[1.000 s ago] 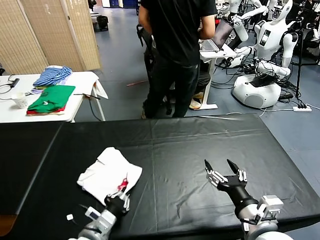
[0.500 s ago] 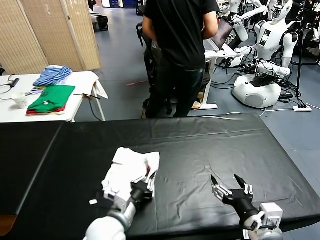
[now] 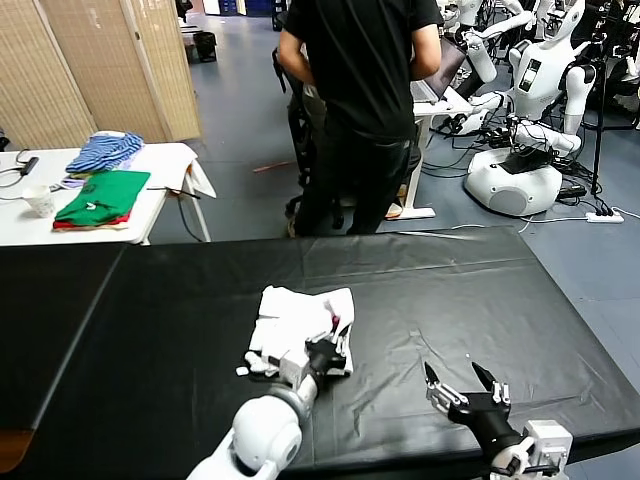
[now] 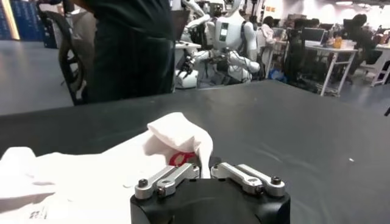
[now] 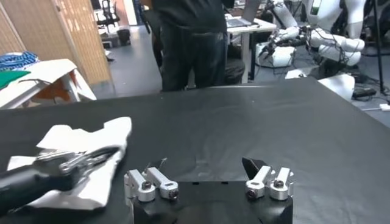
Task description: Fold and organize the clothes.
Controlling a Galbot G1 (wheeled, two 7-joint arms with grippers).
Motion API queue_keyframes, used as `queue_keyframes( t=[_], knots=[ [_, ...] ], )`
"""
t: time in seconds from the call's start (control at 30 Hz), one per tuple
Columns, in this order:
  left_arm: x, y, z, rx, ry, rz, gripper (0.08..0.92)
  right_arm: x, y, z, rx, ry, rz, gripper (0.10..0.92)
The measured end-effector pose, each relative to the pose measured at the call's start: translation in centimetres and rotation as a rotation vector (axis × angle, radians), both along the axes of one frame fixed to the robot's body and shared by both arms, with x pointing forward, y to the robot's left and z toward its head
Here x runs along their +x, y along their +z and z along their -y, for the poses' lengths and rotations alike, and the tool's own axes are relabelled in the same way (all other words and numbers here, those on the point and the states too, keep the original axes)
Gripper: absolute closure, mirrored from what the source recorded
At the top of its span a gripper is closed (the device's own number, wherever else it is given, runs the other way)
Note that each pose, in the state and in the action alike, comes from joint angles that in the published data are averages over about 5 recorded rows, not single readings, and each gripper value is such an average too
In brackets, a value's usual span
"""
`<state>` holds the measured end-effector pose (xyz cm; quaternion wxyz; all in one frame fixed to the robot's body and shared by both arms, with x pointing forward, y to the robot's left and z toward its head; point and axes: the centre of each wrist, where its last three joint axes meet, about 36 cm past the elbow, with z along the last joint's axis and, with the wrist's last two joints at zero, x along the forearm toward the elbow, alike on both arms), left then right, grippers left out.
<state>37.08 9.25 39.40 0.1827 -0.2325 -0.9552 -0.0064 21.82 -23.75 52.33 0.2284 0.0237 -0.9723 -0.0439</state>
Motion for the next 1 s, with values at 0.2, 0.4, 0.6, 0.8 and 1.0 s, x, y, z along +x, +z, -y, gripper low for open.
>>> queue_keyframes(
  t=[0.2, 0.4, 0.6, 0.8, 1.0],
  knots=[
    [0.9, -0.5, 0.4, -0.002, 0.015, -0.017, 0.635, 0.0, 0.0, 0.0, 0.0, -0.001, -0.001, 0.115],
    [1.0, -0.4, 0.9, -0.033, 0.016, -0.04, 0.276, 0.0, 0.0, 0.0, -0.001, -0.002, -0.002, 0.115],
    [0.9, 0.5, 1.0, -0.105, 0.001, -0.053, 0.098, 0.1, -0.2, 0.1, -0.004, -0.002, -0.001, 0.115],
    [0.4, 2.2, 0.4, -0.2, -0.016, 0.013, 0.093, 0.4, -0.3, 0.2, -0.024, 0.015, 0.043, 0.115],
    [-0.1, 4.2, -1.8, -0.191, 0.011, 0.098, 0.092, 1.0, -0.9, 0.2, -0.072, 0.071, 0.109, 0.115]
  ],
)
